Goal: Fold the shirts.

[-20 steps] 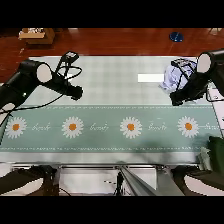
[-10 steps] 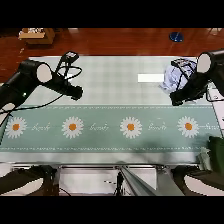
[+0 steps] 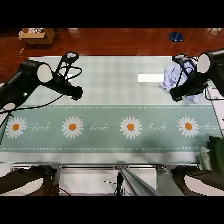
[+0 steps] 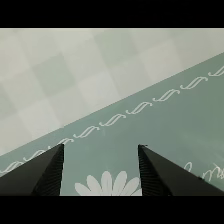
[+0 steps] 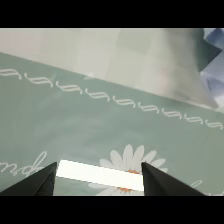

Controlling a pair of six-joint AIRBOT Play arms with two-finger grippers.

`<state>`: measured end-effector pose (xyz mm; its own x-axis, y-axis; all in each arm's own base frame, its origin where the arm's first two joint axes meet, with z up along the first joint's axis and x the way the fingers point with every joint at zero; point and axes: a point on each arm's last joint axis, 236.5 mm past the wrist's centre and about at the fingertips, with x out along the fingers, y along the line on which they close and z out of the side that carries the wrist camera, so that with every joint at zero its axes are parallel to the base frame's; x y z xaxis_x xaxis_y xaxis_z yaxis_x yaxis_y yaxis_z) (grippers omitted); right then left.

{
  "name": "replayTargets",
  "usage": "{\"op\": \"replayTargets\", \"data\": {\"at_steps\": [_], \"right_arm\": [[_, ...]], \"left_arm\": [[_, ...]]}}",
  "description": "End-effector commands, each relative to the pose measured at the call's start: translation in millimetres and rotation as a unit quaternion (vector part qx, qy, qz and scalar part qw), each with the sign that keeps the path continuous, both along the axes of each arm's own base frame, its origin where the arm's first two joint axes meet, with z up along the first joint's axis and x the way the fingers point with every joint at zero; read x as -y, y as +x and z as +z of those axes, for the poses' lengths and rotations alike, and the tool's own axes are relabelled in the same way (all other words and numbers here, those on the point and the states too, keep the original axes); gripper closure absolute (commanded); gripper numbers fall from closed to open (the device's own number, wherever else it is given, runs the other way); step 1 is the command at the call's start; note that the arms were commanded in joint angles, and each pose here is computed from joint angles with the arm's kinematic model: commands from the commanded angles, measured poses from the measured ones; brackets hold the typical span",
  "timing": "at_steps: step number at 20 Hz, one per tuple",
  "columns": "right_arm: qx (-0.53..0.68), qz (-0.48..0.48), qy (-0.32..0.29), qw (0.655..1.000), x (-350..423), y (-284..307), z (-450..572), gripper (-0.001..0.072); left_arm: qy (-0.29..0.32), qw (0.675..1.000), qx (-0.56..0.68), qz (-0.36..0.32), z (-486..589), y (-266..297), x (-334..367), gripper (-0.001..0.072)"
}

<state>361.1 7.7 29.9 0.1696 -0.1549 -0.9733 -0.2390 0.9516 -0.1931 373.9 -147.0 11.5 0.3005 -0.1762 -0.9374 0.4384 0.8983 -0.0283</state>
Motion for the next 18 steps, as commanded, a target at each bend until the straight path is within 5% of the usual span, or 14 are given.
{"op": "replayTargets", "data": {"at_steps": [1, 3, 5, 11, 18], "right_arm": [[0.126, -0.013, -0.014, 0.992, 8.0, 55.0, 18.6, 0.0132], [0.261, -0.070, -0.047, 0.962, 37.6, 103.0, 55.1, 0.0132], [0.336, -0.146, -0.035, 0.930, 73.0, 123.0, 76.8, 0.0132], [0.286, -0.318, 0.038, 0.903, 175.4, 109.9, 9.4, 0.0120], [0.275, -0.340, 0.131, 0.890, 173.9, 146.8, -70.2, 0.0121]], "left_arm": [[-0.001, 1.000, 0.000, 0.000, -0.2, 0.3, 0.7, 0.0166], [-0.003, 1.000, 0.010, 0.003, 1.6, 5.3, -0.2, 0.0151], [-0.002, 1.000, 0.008, 0.003, 1.3, 4.3, -0.5, -0.0013], [-0.065, 0.998, -0.012, 0.012, 6.7, -4.0, 25.7, -0.0013], [-0.124, 0.991, -0.033, 0.020, 13.7, -11.7, 50.2, -0.0013]]}}
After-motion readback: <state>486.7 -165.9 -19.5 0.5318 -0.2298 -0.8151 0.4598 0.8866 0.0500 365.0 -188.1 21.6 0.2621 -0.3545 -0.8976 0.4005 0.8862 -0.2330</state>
